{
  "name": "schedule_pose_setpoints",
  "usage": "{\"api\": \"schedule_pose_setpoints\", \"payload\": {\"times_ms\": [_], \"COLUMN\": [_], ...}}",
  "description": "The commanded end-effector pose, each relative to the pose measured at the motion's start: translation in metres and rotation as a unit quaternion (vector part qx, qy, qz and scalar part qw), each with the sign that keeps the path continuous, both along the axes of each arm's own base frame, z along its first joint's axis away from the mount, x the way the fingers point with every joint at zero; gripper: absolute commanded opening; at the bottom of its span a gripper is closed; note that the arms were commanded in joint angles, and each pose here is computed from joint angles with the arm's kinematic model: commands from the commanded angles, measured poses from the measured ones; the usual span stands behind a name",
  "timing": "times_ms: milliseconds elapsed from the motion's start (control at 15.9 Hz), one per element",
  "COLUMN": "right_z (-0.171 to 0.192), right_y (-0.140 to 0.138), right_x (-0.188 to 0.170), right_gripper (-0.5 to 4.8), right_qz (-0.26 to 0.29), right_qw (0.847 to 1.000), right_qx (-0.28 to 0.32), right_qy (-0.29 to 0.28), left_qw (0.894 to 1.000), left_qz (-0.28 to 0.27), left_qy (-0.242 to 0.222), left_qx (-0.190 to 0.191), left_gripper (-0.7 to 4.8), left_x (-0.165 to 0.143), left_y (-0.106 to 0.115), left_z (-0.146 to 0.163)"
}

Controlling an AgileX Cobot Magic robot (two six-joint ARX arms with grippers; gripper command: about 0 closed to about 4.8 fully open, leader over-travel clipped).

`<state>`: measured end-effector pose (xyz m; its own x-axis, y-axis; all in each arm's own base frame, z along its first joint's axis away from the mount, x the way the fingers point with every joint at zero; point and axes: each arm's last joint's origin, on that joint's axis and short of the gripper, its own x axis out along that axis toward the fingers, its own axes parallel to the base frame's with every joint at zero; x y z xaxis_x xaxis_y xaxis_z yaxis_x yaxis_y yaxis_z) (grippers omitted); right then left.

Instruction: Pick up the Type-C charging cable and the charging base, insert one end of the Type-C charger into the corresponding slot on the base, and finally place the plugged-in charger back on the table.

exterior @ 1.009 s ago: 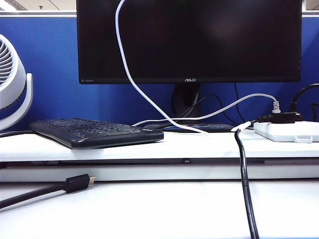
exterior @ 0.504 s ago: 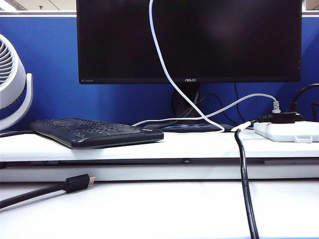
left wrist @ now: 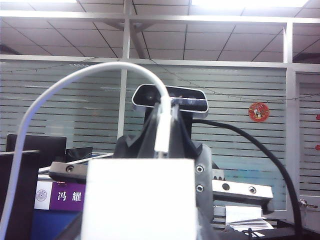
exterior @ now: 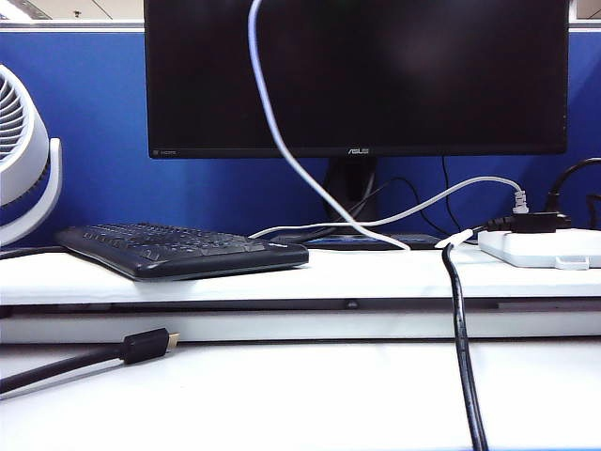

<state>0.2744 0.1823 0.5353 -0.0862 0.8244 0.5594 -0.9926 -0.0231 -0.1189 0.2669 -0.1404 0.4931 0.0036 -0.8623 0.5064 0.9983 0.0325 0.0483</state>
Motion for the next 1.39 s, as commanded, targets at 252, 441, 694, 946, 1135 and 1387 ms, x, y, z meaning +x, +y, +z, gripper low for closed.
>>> {"api": "schedule_pose_setpoints", "payload": {"times_ms": [252,441,694,946,1135,1387], "right_z": [0.0014,0.0016,0.001,-0.0026,-0.004,-0.0048], "right_y": [-0.0001,-0.0003,0.0002,0.0027,0.0035,0.0038], "right_x": [-0.0012,-0.0017,-0.0012,0.0014,0.002,0.0019], "right_gripper": [-0.01,-0.01,-0.01,-0.01,-0.01,-0.01], "right_qz": [0.002,0.003,0.004,0.011,0.016,0.019], "right_qw": [1.0,1.0,1.0,0.999,0.998,0.998], "right_qx": [-0.005,-0.005,-0.01,-0.039,-0.052,-0.062], "right_qy": [0.006,0.003,0.005,0.009,0.009,-0.002], "left_qw": [1.0,1.0,0.999,0.999,0.999,0.999], "left_qz": [0.004,0.005,0.014,0.016,0.017,0.018], "left_qy": [-0.015,-0.014,-0.022,-0.025,-0.025,-0.025], "left_qx": [-0.012,-0.014,-0.035,-0.041,-0.042,-0.044], "left_gripper": [0.89,0.89,0.89,0.89,0.88,0.88], "left_x": [-0.0046,-0.0046,-0.0062,-0.0068,-0.0068,-0.0067], "left_y": [0.0024,0.0024,0.0039,0.0044,0.0044,0.0045], "left_z": [0.0056,0.0057,0.0079,0.0086,0.0086,0.0087]}}
